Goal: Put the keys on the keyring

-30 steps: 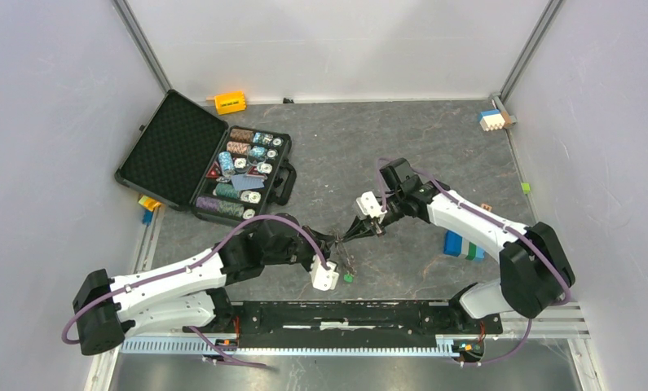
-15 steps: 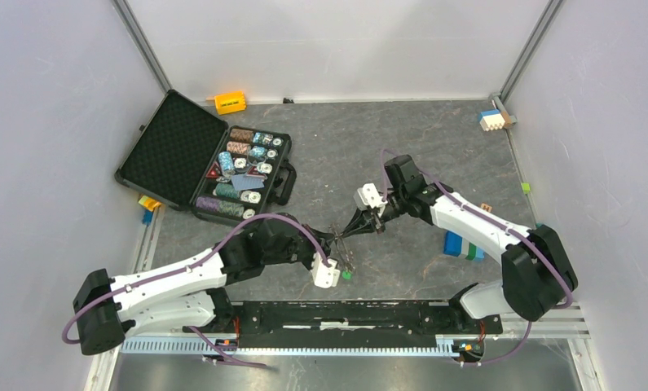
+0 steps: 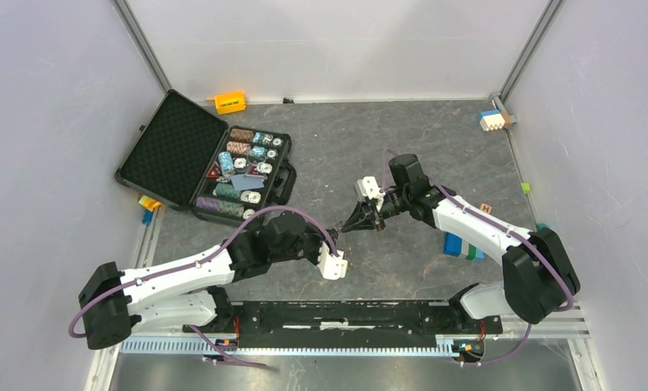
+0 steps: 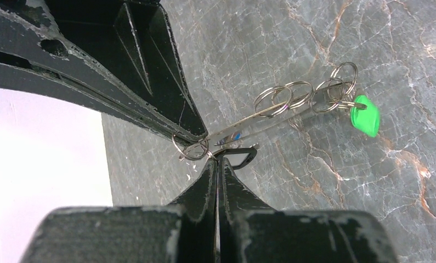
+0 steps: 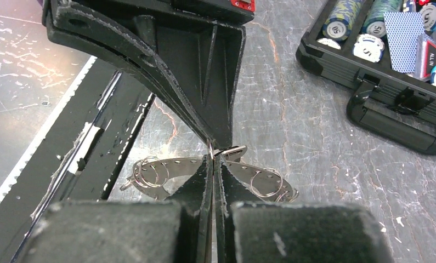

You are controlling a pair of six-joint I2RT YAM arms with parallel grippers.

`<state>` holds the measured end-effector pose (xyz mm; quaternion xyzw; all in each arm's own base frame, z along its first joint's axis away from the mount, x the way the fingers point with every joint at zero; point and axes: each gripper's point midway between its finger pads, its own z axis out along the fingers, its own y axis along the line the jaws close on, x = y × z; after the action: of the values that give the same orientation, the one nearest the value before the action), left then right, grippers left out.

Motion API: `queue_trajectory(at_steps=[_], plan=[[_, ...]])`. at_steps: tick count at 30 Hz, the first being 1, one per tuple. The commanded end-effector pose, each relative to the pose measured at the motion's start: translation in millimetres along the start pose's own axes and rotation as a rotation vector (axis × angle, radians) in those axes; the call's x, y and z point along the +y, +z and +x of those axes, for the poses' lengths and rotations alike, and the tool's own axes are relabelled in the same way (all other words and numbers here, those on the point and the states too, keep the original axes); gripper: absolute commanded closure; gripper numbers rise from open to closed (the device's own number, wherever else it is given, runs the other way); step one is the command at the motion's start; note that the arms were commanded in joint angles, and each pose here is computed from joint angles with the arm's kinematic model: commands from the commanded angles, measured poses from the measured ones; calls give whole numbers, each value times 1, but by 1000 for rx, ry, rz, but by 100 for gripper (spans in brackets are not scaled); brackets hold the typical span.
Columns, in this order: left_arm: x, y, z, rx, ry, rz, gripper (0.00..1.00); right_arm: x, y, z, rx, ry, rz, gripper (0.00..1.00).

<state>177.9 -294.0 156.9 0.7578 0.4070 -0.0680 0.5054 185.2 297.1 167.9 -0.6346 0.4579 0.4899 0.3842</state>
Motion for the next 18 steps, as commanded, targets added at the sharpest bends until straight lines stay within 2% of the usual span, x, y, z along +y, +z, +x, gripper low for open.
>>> queue_trajectory(at_steps=[1, 11, 18], plan=[[30, 1, -24, -67, -63, -86, 98, -9, -2, -30, -60, -112, 18, 100], [37, 0, -29, -66, -106, -92, 85, -9, -2, -30, -58, -118, 27, 100], [42, -6, -27, -51, -109, -114, 67, -9, -3, -27, -51, -120, 37, 100]])
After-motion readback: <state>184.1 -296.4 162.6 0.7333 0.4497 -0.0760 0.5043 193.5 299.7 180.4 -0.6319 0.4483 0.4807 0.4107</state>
